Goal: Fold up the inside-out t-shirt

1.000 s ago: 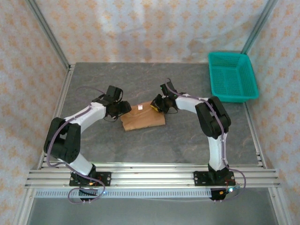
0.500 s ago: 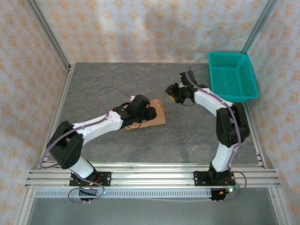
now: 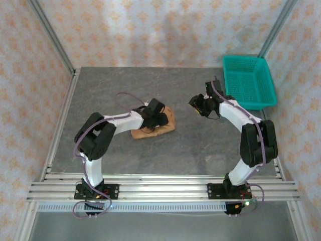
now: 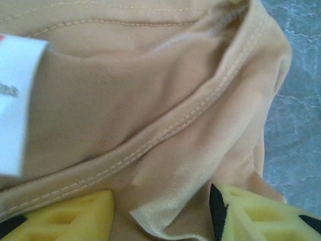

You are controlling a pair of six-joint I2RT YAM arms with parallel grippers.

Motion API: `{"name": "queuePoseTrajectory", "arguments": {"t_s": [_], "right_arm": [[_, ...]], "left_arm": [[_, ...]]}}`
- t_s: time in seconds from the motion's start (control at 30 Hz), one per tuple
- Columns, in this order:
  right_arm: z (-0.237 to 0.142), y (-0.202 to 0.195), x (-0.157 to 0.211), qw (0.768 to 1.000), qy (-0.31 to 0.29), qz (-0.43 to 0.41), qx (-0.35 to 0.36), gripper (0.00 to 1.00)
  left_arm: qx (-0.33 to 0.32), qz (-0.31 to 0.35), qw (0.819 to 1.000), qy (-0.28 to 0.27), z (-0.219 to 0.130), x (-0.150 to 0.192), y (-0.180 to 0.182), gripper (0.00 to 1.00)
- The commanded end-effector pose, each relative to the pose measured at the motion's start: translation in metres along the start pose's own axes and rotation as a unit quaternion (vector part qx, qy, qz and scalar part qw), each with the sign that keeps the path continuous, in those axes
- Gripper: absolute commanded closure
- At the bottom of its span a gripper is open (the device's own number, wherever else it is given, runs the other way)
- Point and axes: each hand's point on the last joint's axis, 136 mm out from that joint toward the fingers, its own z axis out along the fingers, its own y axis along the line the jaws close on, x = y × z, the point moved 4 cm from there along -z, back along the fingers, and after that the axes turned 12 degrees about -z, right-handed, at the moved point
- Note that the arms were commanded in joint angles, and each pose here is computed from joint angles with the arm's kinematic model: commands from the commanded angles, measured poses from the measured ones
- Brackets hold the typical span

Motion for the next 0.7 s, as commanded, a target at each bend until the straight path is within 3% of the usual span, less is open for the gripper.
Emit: {"name": "queuePoseTrajectory", "arguments": {"t_s": [0.0,0.13,0.3,0.43,0.53,0.67], "right_arm": [[-0.011,0.002,-0.004,1.0,-0.017,-0.008,-0.003,0.53],[-0.009,0.005,-0.005,1.0,-0.018,-0.005,-0.013,0.52],[-0.009,0.005,-0.005,1.0,-0.019,-0.004,-0.015,0.52],[-0.006,0.008,-0.005,1.0,-0.015,0.001,-0.025,0.52],[-0.002,0.011,-0.005,0.999,-0.009,0.006,-0.036,0.52],[-0.003,0.015,-0.006,0.999,-0.009,0.005,-0.042,0.52]], "left_arm": [[-0.085,0.042,0.995,0.031,-0.009,0.006,0.05,0.43],[-0.076,0.097,0.992,0.043,-0.034,0.004,0.039,0.41],[-0.03,0.069,0.997,0.027,-0.068,0.0,0.023,0.38],[-0.015,-0.005,0.999,-0.039,-0.089,-0.008,0.036,0.51],[0.001,-0.053,0.996,-0.071,-0.086,-0.011,0.046,0.6],[-0.001,-0.061,0.997,-0.05,-0.061,-0.009,0.042,0.61]]}}
